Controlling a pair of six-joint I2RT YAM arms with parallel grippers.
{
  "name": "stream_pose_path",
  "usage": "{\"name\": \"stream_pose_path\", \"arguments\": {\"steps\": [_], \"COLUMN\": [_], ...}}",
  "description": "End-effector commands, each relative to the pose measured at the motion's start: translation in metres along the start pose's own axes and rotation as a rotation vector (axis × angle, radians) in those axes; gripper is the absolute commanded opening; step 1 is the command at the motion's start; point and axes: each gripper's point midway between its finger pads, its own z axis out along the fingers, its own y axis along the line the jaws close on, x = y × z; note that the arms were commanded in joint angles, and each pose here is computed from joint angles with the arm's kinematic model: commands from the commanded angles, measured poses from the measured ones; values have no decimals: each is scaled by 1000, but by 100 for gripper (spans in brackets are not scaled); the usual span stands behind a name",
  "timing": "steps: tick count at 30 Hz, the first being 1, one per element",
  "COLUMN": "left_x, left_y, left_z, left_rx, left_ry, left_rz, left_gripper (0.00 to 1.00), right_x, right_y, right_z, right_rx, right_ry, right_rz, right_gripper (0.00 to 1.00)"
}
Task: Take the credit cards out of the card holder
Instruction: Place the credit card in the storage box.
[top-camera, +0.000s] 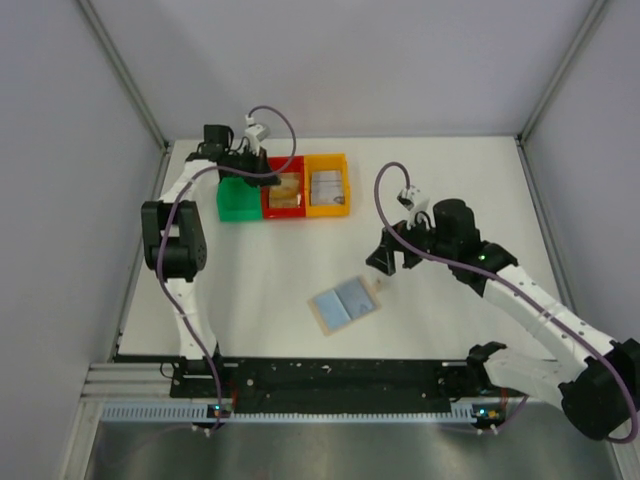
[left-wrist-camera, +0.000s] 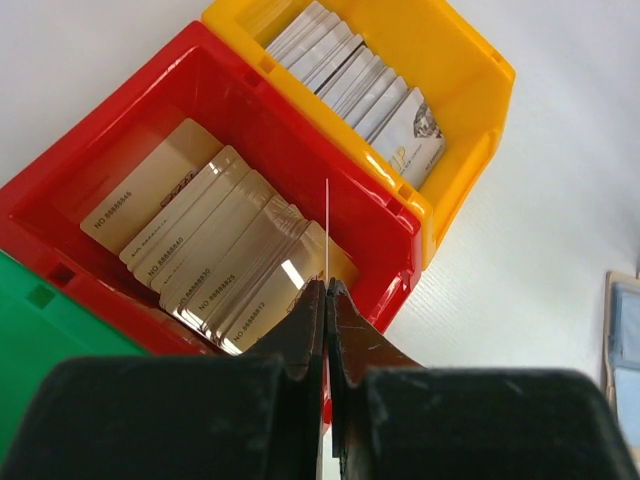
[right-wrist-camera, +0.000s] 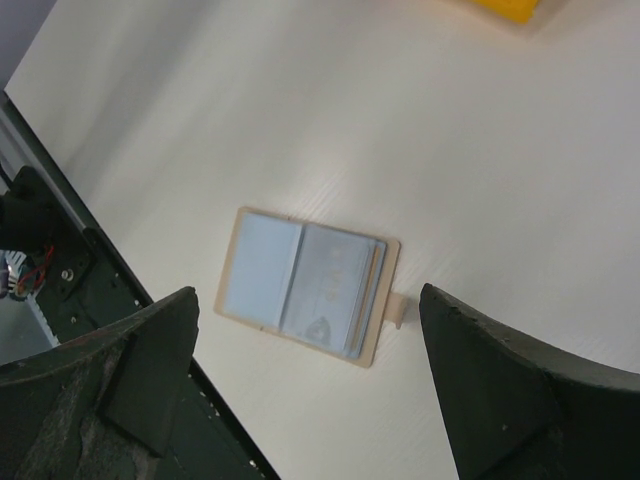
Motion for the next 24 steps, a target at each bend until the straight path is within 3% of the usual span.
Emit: {"name": "stream_pose_path", "arguments": {"steps": [1,14,19,24], "left_x": [-3,32,31,14], "left_y": [-5,0,12,15], "left_z": [5,19,10,-4], "left_rx": [44,33,-72,-159], "left_ry": [-2,97,129,125], "left_rz": [-18,-85,-67,-20], "left_gripper": [0,0,30,48], "right_x": [-24,-25,-26,-25], "right_y": [1,0,1,1], "right_z": [-1,-1,-1,-1], "right_rx": [-3,-2,-6,-10], "right_ry": [-58,-58,-60,-58], "right_rz": [-42,-44,-45,-45], "right_gripper": [90,91,91,91]}}
